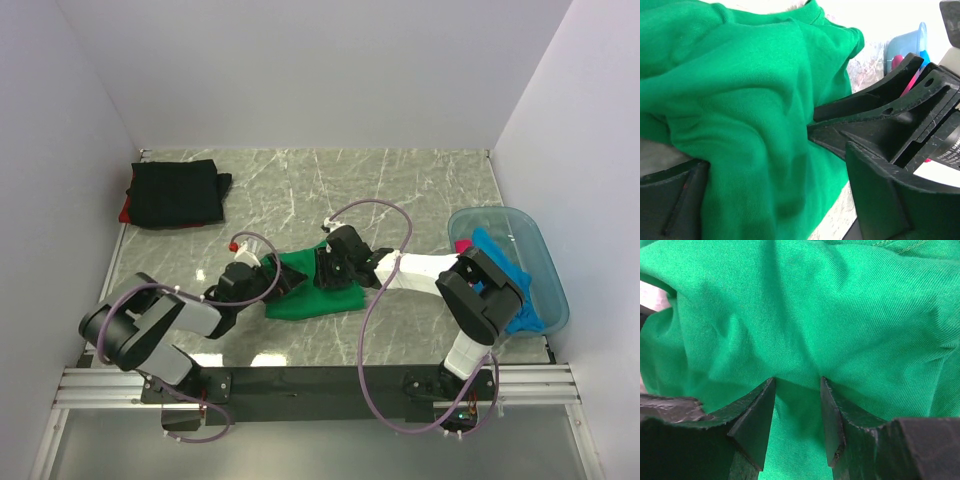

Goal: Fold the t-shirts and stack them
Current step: Neatly place the folded tshirt to the corner

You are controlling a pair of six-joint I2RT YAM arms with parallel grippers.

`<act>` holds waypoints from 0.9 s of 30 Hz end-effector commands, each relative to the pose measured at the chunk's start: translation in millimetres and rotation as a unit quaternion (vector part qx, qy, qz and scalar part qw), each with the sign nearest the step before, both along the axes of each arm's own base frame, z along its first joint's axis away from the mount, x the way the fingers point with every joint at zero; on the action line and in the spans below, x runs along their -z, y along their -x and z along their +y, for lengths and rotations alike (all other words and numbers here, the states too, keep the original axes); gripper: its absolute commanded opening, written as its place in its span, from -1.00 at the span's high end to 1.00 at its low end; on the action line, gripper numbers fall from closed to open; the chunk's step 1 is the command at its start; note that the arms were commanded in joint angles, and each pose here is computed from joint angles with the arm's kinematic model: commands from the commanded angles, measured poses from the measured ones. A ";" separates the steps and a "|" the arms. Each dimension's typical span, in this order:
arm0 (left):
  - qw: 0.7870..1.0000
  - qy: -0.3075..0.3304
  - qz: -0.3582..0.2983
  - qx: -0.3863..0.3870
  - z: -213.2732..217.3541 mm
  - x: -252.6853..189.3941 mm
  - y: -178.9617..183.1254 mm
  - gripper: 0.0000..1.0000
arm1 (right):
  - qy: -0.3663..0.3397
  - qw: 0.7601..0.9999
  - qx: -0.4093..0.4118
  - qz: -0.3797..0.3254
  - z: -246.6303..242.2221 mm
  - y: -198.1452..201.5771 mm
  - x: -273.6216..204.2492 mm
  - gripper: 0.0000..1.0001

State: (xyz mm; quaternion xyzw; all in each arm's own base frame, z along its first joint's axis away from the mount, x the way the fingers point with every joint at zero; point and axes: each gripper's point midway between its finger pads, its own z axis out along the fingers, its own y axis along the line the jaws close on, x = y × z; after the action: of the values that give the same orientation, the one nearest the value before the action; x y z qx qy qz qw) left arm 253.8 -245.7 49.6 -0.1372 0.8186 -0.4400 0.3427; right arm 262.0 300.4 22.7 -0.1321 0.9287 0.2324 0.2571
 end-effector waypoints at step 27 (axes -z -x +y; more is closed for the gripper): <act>0.951 -0.304 -0.029 -0.043 75.2 -46.8 -94.2 0.99 | 0.014 0.999 0.038 -0.035 -49.0 -20.1 -71.4 -0.23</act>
State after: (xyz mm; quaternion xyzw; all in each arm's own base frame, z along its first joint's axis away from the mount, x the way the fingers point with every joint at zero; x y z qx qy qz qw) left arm 320.6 -203.3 64.4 -0.0830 0.8961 -0.2350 0.3673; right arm 256.9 264.8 49.8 -0.1226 0.9395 0.2034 0.2470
